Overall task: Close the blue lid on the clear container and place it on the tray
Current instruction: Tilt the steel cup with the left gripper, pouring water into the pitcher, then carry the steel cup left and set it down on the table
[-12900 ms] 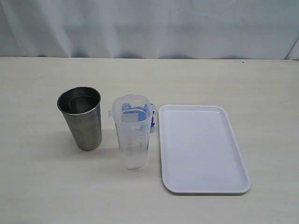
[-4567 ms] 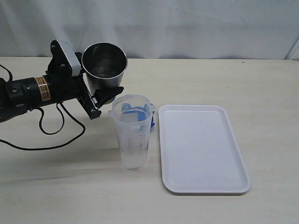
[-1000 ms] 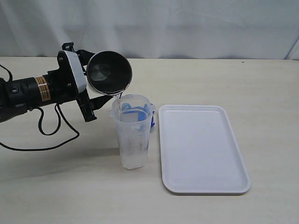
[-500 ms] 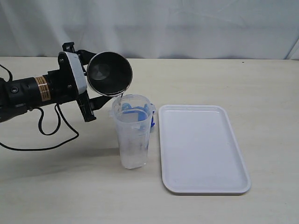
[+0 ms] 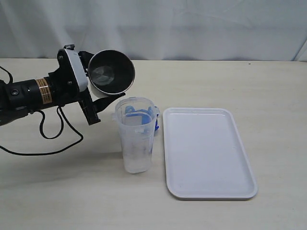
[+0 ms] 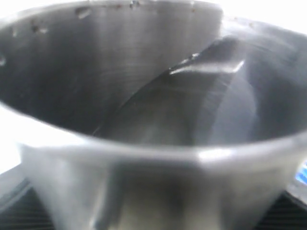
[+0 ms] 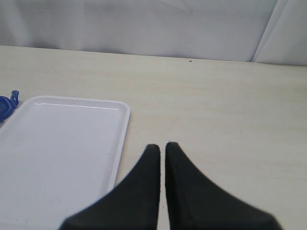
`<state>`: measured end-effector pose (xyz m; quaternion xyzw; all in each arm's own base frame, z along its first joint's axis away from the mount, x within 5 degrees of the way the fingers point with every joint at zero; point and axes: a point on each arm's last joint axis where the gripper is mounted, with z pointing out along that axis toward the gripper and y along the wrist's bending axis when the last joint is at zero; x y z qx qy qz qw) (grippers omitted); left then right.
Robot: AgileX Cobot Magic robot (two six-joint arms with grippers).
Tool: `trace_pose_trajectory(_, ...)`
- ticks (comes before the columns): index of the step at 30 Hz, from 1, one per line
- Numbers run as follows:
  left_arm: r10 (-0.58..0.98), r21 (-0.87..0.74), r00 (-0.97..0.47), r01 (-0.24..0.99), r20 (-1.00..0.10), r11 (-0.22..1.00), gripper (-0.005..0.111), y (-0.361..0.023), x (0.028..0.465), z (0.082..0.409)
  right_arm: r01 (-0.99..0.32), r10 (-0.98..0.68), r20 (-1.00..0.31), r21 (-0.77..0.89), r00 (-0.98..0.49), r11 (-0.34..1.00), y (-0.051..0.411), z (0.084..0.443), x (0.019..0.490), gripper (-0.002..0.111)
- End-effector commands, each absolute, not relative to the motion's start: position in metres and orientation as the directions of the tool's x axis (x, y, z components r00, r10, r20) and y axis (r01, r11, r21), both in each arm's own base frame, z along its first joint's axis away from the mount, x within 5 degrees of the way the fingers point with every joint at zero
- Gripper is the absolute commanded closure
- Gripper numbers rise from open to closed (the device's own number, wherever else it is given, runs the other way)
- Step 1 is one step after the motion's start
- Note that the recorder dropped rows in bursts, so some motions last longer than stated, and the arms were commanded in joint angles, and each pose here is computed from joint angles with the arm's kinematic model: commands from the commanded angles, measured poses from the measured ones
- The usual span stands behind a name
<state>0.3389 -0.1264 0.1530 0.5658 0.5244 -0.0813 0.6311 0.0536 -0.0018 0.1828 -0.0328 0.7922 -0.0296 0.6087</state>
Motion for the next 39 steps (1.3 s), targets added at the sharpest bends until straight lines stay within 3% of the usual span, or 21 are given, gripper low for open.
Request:
trace_pose_trajectory(1, 0.371, 0.563, 0.429, 0.701, -0.823, 0.438, 0.107, -0.129, 0.340, 0.173, -0.010, -0.090, -0.963, -0.091, -0.254, 0.996, -0.002, 0.182, 0.053, 0.104)
trace_pose_trajectory(7, 0.261, 0.348, 0.237, 0.736, -0.936, 0.581, 0.107, -0.125, 0.346, 0.174, -0.010, -0.090, -0.963, -0.091, -0.254, 0.996, -0.002, 0.182, 0.053, 0.104)
trace_pose_trajectory(12, 0.211, 0.231, 0.114, 0.686, -0.971, 0.690, 0.107, -0.118, 0.354, 0.172, -0.010, -0.090, -0.963, -0.091, -0.254, 0.996, -0.002, 0.182, 0.053, 0.104)
trace_pose_trajectory(22, 0.115, 0.055, -0.098, 0.476, -0.989, 0.878, 0.107, -0.094, 0.374, 0.171, -0.010, -0.090, -0.963, -0.091, -0.254, 0.996, -0.002, 0.182, 0.053, 0.104)
trace_pose_trajectory(30, -0.039, -0.089, -0.169, 0.298, -0.985, 0.950, 0.107, -0.034, 0.386, 0.166, -0.010, -0.090, -0.963, -0.091, -0.254, 0.996, -0.002, 0.182, 0.053, 0.104)
trace_pose_trajectory(39, 0.002, -0.036, -0.157, 0.235, -0.988, 0.971, 0.107, 0.004, 0.391, 0.139, -0.010, -0.090, -0.963, -0.091, -0.254, 0.996, -0.002, 0.182, 0.053, 0.104)
